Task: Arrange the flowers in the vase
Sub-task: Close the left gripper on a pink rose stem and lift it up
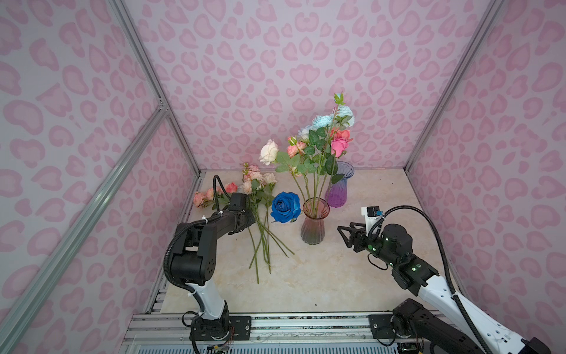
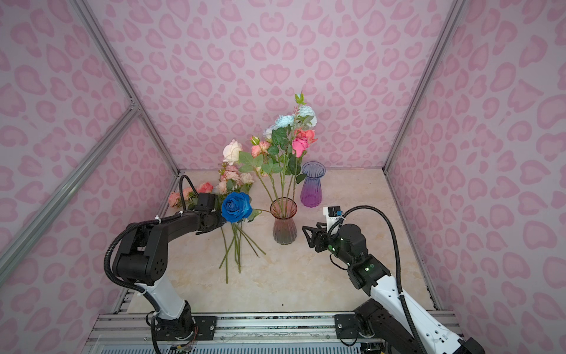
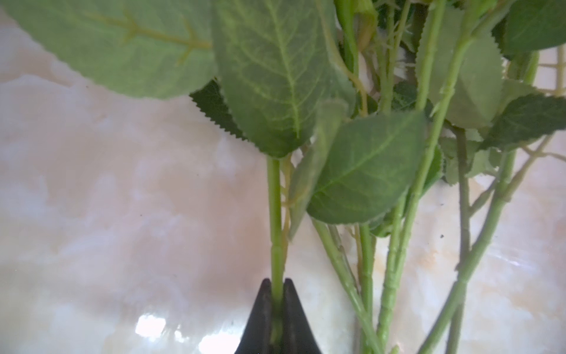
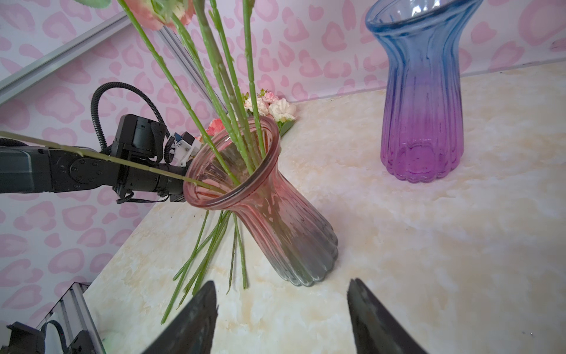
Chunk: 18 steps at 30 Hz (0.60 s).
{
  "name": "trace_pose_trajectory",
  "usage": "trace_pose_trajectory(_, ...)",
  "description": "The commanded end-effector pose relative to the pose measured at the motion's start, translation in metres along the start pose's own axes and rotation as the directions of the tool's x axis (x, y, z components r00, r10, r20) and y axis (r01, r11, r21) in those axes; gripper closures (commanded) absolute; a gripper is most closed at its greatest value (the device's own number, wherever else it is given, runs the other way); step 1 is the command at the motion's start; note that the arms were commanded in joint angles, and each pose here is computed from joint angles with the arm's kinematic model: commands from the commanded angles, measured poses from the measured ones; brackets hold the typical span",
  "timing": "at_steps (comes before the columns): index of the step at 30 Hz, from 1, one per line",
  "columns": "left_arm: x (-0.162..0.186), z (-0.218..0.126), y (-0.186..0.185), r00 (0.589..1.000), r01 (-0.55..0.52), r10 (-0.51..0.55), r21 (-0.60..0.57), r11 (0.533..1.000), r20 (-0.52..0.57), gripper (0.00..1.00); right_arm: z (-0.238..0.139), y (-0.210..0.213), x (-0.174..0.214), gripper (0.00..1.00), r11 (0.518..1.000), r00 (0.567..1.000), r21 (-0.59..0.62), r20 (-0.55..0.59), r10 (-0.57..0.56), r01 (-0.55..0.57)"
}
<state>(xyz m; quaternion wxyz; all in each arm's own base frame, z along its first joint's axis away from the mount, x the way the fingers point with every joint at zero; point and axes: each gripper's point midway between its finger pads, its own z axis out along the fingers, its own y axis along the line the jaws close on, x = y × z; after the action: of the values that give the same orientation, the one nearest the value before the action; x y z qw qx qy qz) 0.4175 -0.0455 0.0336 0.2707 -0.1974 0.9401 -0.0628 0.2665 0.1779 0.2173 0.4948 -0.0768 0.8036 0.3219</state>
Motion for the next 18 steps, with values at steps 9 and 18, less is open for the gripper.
trace_pose_trajectory(9, -0.034, -0.079, -0.018, 0.989, -0.007, -0.003, 0.071, 0.997, 0.145, 0.97, -0.003, 0.005, -0.009, 0.32, 1.0, 1.0, -0.012, 0.026, -0.014, 0.015)
trace_pose_trajectory(18, -0.063, -0.186, -0.033, 0.945, -0.034, -0.027, 0.181, 0.983, 0.326, 0.97, -0.006, 0.011, -0.018, 0.32, 0.999, 0.999, -0.029, 0.042, -0.016, 0.018)
